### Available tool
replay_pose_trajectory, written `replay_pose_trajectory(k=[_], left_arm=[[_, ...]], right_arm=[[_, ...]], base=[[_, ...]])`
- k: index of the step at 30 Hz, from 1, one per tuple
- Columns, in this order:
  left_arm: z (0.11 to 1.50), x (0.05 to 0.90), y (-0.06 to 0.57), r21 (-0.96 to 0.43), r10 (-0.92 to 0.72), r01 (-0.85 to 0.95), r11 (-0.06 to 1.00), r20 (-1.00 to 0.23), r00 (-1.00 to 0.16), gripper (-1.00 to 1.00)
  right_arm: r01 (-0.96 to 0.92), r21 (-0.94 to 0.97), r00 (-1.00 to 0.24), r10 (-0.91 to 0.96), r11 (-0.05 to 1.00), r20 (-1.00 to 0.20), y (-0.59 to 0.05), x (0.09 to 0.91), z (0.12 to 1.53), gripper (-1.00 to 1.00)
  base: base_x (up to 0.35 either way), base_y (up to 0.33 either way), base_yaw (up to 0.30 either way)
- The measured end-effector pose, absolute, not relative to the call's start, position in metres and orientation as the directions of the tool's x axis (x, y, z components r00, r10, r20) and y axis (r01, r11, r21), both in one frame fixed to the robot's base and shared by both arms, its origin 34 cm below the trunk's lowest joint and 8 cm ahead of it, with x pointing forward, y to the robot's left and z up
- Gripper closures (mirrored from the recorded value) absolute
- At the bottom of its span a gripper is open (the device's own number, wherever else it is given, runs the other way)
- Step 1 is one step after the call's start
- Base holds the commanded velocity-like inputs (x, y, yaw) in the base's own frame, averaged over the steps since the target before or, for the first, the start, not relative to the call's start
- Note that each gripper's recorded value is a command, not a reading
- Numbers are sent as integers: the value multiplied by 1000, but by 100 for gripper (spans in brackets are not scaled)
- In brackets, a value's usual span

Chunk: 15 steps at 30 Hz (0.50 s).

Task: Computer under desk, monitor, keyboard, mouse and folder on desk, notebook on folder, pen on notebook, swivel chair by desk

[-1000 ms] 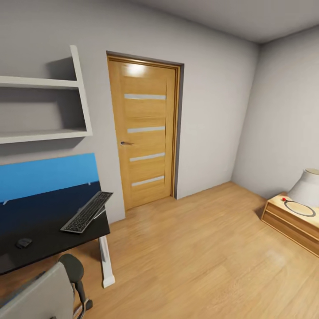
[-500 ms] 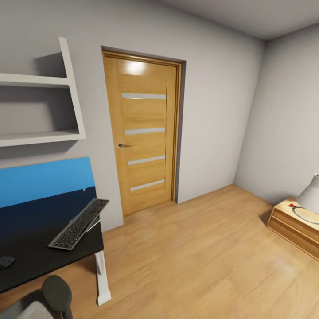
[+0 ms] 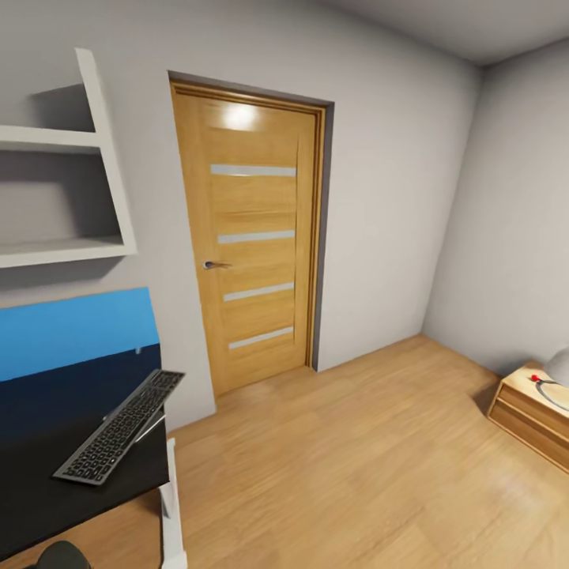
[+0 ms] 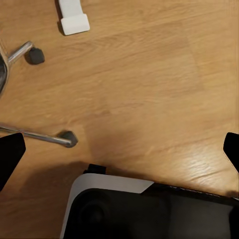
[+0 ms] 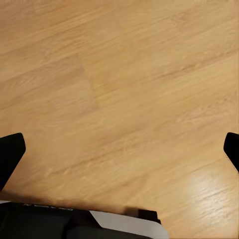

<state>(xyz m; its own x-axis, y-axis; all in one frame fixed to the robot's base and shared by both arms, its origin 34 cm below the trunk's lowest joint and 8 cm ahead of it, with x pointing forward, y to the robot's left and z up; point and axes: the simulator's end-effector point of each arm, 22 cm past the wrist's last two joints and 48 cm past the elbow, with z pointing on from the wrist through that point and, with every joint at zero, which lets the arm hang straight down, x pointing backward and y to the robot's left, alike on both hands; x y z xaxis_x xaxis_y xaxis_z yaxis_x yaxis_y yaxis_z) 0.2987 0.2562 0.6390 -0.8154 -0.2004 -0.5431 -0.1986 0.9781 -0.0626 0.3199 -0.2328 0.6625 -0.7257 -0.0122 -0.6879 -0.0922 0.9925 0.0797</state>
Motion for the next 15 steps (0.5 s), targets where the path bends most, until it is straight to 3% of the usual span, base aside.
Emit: replay_pose_trajectory(k=[8, 15], left_arm=[[639, 299, 256, -63, -200, -199, 978, -542, -816, -100], [639, 298, 257, -62, -200, -199, 978, -542, -817, -100]], right_arm=[[-92, 80, -726, -12, 993, -688, -233, 320, 662, -100], [-95, 80, -726, -14, 992, -688, -232, 320, 662, -100]], base=[[275, -178, 0], [48, -44, 0]])
